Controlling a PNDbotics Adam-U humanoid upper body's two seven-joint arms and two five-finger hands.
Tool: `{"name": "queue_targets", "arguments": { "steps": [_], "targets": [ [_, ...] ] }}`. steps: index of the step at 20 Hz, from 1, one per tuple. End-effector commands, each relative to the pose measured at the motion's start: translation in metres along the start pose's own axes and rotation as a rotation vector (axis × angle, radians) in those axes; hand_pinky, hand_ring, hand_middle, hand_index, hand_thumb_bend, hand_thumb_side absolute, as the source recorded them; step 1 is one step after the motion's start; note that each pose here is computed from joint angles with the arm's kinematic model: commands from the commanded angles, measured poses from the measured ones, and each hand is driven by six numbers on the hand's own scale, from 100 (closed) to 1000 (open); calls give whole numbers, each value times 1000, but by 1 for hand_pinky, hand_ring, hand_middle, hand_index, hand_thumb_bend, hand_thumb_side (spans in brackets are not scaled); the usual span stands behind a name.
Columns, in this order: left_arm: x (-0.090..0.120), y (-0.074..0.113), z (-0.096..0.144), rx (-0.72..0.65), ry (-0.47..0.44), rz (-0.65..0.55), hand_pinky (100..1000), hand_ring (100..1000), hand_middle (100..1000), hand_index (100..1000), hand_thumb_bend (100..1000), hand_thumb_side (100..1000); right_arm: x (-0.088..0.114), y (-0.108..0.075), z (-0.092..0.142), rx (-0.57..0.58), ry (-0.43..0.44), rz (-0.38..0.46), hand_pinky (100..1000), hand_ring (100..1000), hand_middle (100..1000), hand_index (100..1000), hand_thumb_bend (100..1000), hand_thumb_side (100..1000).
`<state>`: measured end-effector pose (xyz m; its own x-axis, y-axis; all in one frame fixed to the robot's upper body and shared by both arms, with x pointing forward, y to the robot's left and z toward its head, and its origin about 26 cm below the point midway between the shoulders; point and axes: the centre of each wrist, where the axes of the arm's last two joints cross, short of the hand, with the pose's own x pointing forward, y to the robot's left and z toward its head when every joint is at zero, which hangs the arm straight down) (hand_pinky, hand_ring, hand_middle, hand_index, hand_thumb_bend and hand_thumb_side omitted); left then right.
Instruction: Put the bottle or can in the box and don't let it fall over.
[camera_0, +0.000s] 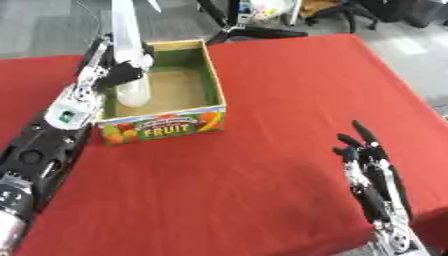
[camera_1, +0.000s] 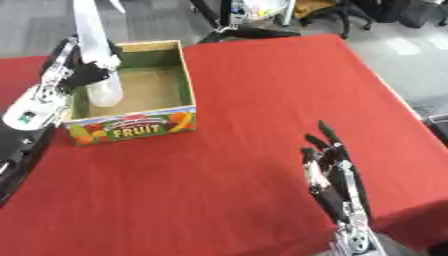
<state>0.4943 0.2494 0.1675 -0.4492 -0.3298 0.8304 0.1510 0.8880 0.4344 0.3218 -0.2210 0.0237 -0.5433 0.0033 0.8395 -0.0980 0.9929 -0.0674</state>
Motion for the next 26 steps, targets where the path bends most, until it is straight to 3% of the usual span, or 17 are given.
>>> {"name": "queue_targets", "arguments": {
  "steps": [1, 3, 5, 10, 16, 26],
  "targets": [
    [11, 6, -6, -18, -50, -26, 671, 1000, 555, 596, 561, 100, 3, -1, -5, 5, -19, 0, 796, 891, 1000, 952, 100, 470],
    [12, 8, -5, -14, -63, -47, 771, 1000, 717, 702, 870, 293, 3, -2, -4, 5, -17, 1, 796, 891, 1000, 952, 100, 470],
    [13, 11, -4, -12, -77, -76, 826, 1000, 839, 784, 1000, 376, 3, -2, -4, 4, -16, 3, 796, 891, 1000, 952, 100, 470],
    [14, 22, 4, -6, -105, -115, 917, 1000, 987, 870, 1000, 464, 3, -4, -3, 0, -13, 9, 796, 891, 1000, 952, 100, 470],
    [18, 50, 25, 51, -112, -119, 927, 1000, 1000, 885, 1000, 534, 2, -9, 0, -14, -5, 24, 796, 892, 1000, 952, 100, 470],
    [17, 88, 66, 129, -11, -159, 921, 1000, 1000, 893, 978, 568, 0, -15, 6, -32, 12, 42, 796, 892, 1000, 952, 100, 470]
  ]
}}
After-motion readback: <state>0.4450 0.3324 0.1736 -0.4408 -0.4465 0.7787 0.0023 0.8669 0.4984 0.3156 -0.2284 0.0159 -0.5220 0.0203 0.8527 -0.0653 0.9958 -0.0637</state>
